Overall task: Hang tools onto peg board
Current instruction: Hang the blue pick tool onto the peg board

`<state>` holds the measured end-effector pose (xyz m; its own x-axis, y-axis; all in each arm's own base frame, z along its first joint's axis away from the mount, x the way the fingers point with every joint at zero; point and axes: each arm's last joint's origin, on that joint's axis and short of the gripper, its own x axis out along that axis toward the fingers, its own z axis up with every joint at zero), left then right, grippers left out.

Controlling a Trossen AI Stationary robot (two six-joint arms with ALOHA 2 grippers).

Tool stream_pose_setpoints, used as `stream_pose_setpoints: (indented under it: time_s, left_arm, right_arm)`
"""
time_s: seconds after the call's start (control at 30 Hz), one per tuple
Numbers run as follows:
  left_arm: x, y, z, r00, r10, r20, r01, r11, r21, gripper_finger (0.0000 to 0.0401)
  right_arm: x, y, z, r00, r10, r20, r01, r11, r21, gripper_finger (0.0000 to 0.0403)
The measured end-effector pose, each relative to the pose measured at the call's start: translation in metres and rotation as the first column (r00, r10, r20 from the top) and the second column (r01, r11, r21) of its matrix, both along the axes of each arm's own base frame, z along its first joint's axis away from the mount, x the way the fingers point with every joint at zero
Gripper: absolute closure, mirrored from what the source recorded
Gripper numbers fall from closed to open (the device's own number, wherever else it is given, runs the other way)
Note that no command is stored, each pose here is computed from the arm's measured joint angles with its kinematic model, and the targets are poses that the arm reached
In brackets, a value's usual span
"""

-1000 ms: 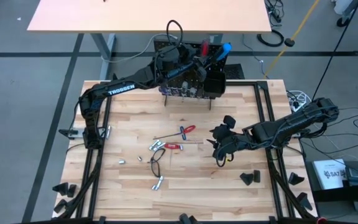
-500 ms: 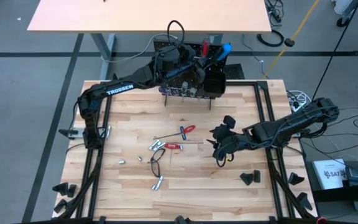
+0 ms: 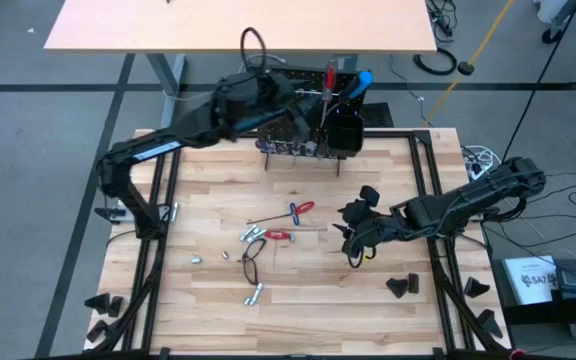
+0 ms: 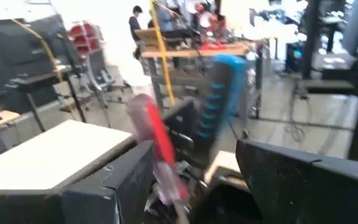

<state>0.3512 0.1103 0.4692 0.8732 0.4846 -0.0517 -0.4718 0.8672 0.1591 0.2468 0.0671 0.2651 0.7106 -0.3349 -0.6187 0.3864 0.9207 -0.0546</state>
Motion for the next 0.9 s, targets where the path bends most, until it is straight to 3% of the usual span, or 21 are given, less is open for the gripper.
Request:
stream_pose_setpoints:
  time_s: [0.2, 0.33, 0.47, 0.63, 0.77, 0.9]
  left_arm:
    - [-0.033, -0.044, -0.005, 0.965, -0.206, -0.160, 0.189, 0.975, -0.115, 0.0166]
    - [-0.051, -0.080, -0.033, 0.920, -0.321, -0.225, 0.275, 0.938, -0.212, 0.0166]
    - [-0.073, -0.111, -0.081, 0.902, -0.327, -0.283, 0.241, 0.924, -0.299, 0.0166]
    - [-0.102, -0.139, -0.144, 0.913, -0.351, -0.208, 0.251, 0.884, -0.394, 0.0166]
    - [-0.111, -0.145, -0.203, 0.928, -0.350, -0.131, 0.252, 0.846, -0.471, 0.0166]
    - [-0.113, -0.136, -0.248, 0.925, -0.302, -0.231, 0.164, 0.866, -0.473, 0.0166]
  right_arm:
    - [0.008, 0.002, -0.010, 0.999, 0.001, -0.034, -0.002, 1.000, -0.018, 0.0218]
    - [0.019, 0.004, -0.023, 0.998, 0.008, -0.059, -0.010, 0.999, -0.036, 0.0218]
    - [0.036, 0.005, -0.032, 0.999, 0.037, -0.026, -0.039, 0.998, -0.045, 0.0218]
    - [0.057, 0.003, -0.038, 0.992, 0.117, 0.055, -0.118, 0.993, 0.017, 0.0218]
    - [0.067, -0.004, -0.044, 0.994, 0.052, 0.092, -0.058, 0.996, 0.070, 0.0218]
    - [0.071, -0.013, -0.053, 0.997, -0.012, 0.073, 0.005, 0.995, 0.099, 0.0218]
